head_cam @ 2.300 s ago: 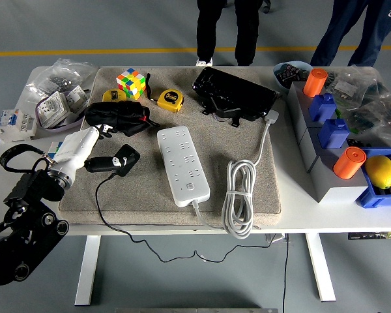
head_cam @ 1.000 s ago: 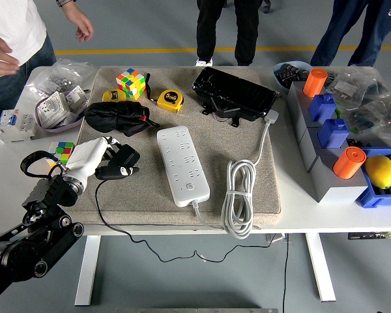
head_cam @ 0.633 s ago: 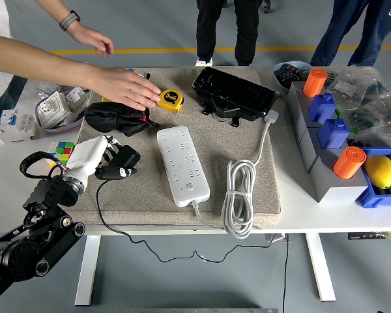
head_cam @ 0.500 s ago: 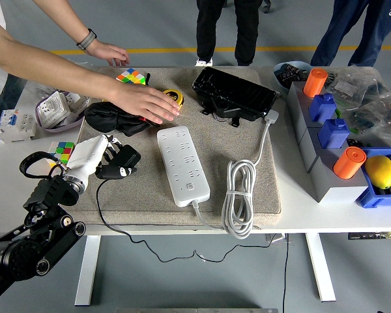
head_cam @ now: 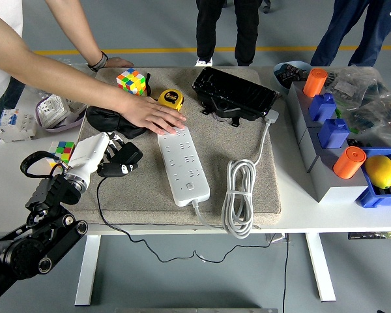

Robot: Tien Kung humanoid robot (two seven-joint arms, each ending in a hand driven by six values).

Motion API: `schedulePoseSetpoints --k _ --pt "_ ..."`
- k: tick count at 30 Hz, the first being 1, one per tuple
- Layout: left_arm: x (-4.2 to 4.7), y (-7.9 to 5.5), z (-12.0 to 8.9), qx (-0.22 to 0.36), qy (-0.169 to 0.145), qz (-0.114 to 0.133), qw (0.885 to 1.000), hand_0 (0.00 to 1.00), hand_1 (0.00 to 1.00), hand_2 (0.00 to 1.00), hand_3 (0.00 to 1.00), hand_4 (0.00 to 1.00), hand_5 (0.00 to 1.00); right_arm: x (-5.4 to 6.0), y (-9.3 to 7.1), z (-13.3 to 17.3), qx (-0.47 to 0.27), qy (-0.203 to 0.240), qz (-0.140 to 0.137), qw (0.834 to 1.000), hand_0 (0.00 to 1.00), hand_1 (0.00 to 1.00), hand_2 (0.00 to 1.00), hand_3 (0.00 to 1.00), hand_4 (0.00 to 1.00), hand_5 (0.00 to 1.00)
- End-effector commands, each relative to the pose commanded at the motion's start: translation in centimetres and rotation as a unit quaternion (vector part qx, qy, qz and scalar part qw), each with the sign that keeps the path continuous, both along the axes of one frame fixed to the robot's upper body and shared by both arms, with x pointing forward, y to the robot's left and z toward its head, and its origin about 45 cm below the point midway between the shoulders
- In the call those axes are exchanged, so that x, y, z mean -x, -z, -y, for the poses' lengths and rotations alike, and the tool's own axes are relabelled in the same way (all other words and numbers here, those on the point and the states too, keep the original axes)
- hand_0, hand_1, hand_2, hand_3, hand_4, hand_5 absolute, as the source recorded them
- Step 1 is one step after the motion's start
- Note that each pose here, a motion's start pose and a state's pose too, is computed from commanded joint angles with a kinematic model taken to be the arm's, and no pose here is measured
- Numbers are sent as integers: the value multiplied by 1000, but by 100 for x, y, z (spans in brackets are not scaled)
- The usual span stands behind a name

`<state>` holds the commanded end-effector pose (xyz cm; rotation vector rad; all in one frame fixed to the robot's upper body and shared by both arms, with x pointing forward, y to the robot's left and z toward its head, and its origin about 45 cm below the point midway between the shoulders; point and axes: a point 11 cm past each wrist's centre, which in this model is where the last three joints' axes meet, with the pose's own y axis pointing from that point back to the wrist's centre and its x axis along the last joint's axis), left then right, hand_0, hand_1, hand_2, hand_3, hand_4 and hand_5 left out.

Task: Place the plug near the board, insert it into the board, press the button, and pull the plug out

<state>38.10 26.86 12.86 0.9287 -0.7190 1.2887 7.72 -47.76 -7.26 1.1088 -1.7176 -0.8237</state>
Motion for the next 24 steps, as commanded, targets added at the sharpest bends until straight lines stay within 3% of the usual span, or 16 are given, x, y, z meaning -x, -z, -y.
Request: schedulePoseSetpoints --k 6,14,24 --pt "-7 -84 58 36 25 16 999 241 352 366 534 810 2 5 -2 6 1 2 1 1000 604 634 625 543 923 426" --pt "-37 -283 211 76 92 32 992 242 345 362 532 811 3 -4 -13 26 3 2 3 1000 603 634 624 542 922 424" --pt "-63 -321 449 72 158 30 984 246 345 364 528 814 12 3 -21 41 3 4 5 1000 605 633 623 544 919 419"
